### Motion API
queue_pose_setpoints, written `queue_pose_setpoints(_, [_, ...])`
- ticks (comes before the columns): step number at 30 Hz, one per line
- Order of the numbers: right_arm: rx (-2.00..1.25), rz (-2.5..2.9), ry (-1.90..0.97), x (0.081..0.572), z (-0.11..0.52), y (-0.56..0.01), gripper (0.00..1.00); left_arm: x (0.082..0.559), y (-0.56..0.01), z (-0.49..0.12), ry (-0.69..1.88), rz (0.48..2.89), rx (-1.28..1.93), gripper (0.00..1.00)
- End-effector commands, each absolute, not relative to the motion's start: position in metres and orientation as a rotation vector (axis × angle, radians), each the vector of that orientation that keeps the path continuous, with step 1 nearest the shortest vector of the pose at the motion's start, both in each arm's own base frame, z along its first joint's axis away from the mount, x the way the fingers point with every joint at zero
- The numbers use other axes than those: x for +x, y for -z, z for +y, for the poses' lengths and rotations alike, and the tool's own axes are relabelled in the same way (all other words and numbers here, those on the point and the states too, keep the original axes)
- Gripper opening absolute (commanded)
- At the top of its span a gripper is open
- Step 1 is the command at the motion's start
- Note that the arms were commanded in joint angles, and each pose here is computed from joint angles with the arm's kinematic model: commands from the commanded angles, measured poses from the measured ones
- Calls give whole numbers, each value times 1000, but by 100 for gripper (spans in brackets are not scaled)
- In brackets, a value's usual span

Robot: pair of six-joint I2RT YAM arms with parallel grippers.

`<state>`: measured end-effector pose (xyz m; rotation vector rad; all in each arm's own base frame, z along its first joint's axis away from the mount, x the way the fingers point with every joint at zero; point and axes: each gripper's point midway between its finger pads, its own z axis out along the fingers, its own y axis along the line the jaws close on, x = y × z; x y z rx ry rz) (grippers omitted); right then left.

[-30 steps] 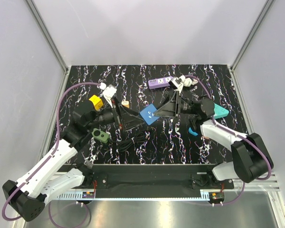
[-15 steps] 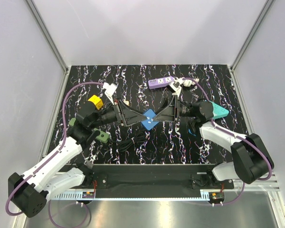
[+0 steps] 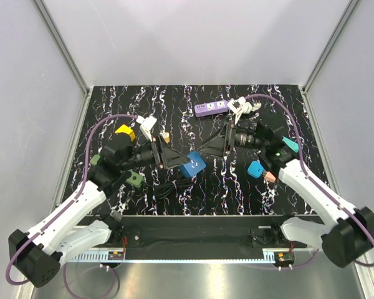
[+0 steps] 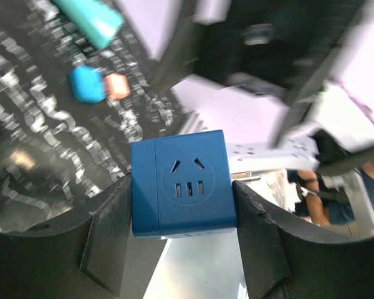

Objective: Insert the plug

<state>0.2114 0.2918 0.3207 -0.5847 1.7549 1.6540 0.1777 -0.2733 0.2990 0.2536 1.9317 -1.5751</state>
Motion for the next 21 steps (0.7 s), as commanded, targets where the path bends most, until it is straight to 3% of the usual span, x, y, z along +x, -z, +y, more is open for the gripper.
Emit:
queue_pose_setpoints(1, [-629, 1883, -1342, 218, 272, -291, 100, 187, -301, -267, 1492, 1969, 191, 0])
queue_pose_setpoints(21, [-795, 1897, -1114, 197, 302, -276, 100, 209, -288, -250, 1296, 2060, 47, 0])
